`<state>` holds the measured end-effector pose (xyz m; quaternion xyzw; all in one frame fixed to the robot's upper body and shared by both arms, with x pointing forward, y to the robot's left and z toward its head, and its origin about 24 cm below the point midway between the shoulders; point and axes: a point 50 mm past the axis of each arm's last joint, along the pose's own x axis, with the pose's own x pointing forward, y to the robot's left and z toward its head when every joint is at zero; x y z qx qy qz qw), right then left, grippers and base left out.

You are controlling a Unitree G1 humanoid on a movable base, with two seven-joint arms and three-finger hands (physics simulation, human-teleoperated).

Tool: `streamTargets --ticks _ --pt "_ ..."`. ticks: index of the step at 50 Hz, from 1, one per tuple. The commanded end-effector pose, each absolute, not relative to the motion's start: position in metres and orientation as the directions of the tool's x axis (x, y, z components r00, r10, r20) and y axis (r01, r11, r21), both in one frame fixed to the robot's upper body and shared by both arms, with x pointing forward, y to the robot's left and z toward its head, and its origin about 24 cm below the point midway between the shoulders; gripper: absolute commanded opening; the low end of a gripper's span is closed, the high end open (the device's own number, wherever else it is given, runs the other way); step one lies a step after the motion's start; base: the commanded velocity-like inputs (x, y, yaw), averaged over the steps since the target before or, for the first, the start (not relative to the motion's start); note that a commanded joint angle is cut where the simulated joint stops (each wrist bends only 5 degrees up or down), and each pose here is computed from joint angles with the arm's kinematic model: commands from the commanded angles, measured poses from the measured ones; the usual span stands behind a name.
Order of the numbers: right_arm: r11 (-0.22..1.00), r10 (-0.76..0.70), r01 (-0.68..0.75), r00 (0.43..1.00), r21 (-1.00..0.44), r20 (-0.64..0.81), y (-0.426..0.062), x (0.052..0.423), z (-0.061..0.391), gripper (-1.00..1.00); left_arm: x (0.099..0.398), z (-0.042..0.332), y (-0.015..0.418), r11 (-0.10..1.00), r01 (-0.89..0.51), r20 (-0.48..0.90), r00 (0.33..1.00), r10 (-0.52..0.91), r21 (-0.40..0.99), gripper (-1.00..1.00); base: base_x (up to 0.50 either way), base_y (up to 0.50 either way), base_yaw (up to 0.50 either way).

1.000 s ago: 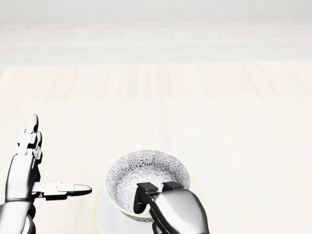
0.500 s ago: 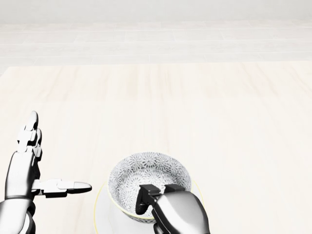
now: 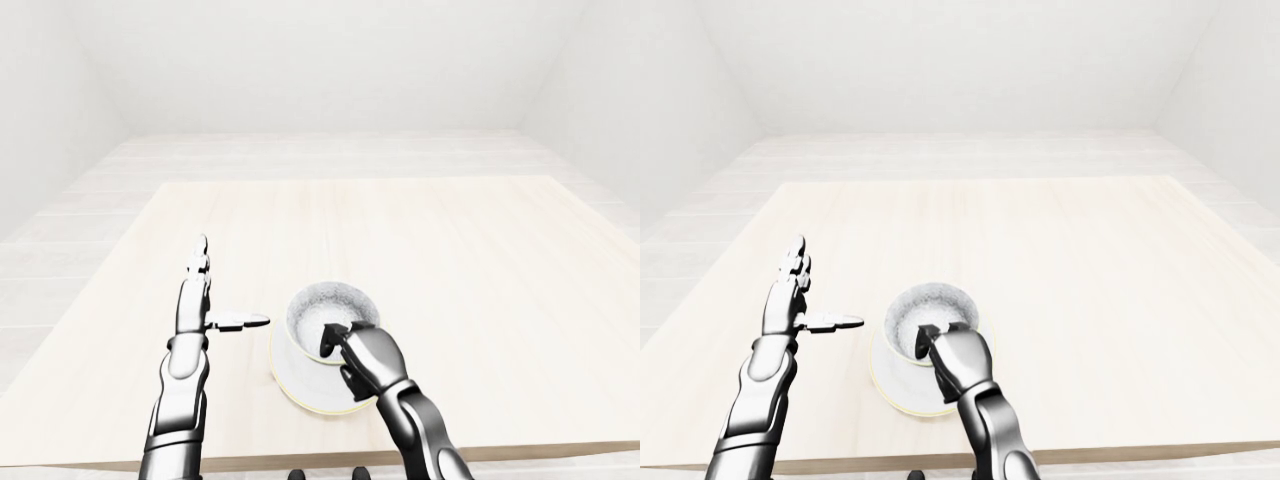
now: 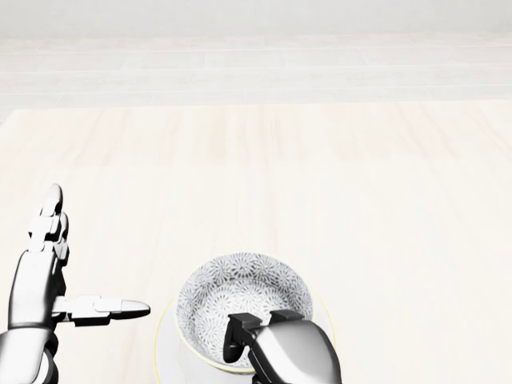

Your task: Put the bowl on the plate.

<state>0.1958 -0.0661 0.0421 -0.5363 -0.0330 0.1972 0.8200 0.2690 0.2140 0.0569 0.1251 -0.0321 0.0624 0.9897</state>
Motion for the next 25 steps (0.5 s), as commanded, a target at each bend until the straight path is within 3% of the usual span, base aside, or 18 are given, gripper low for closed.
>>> streamTargets --ticks 1,25 --pt "0.392 0.367 -0.306 0.917 -0.868 -0.158 -0.0666 0.1921 0.0403 -0.69 0.2678 0.0549 0.2141 0.961 -0.132 0.076 0.99 0.116 0.243 1.0 0.0 0.0 0.0" --pt "0.386 0.37 -0.303 0.916 -0.871 -0.155 -0.0676 0.1912 0.0422 -0.42 0.2682 0.0553 0.2133 0.961 -0.13 0.076 0.99 0.115 0.245 1.0 0.0 0.0 0.0"
